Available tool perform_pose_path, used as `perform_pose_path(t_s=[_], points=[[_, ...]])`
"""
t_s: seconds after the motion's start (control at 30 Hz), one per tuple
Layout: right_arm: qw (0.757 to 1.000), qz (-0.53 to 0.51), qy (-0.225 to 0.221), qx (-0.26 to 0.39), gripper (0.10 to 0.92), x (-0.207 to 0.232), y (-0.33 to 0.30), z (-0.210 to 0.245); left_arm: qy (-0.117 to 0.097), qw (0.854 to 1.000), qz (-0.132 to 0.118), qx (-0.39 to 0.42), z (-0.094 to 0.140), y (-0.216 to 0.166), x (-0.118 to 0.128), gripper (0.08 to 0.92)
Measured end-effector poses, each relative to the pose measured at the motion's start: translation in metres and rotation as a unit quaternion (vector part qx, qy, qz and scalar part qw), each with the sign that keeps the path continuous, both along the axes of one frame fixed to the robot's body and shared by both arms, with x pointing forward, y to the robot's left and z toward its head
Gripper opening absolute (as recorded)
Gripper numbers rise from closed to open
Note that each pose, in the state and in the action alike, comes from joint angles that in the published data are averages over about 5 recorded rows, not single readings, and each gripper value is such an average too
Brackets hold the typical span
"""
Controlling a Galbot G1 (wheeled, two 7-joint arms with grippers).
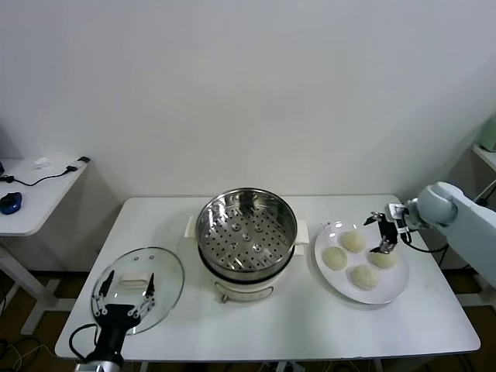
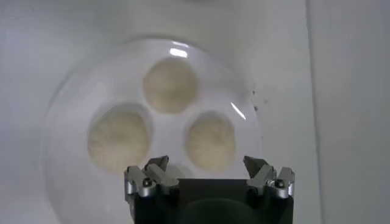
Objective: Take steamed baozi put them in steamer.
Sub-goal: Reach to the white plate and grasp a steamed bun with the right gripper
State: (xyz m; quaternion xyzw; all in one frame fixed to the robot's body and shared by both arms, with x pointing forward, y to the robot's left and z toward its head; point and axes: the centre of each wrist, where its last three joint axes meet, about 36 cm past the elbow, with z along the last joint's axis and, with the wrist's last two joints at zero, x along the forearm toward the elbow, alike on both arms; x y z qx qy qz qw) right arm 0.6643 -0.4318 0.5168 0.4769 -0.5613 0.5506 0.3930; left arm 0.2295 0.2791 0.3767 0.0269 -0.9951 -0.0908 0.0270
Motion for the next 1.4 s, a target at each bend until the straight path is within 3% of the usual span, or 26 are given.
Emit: perform_pose_path(t_s=[0.4,1.0,1.4], points=[[0.997,0.014,0.046,-0.058,0.823,0.045,0.025,-0.017,0.005,1.000,0.011,-0.001,-0.003,0.003,0.001,0.823],[0.995,0.020,0.079,-0.058,0.818,0.062,0.059,-0.060,0.009,1.000,0.019,0.000,-0.004,0.005,0.001,0.823],[0.995,0.020,0.082,-0.057,0.605,0.068,0.063,-0.063,0.011,1.000,0.019,-0.001,-0.004,0.005,0.000,0.823]])
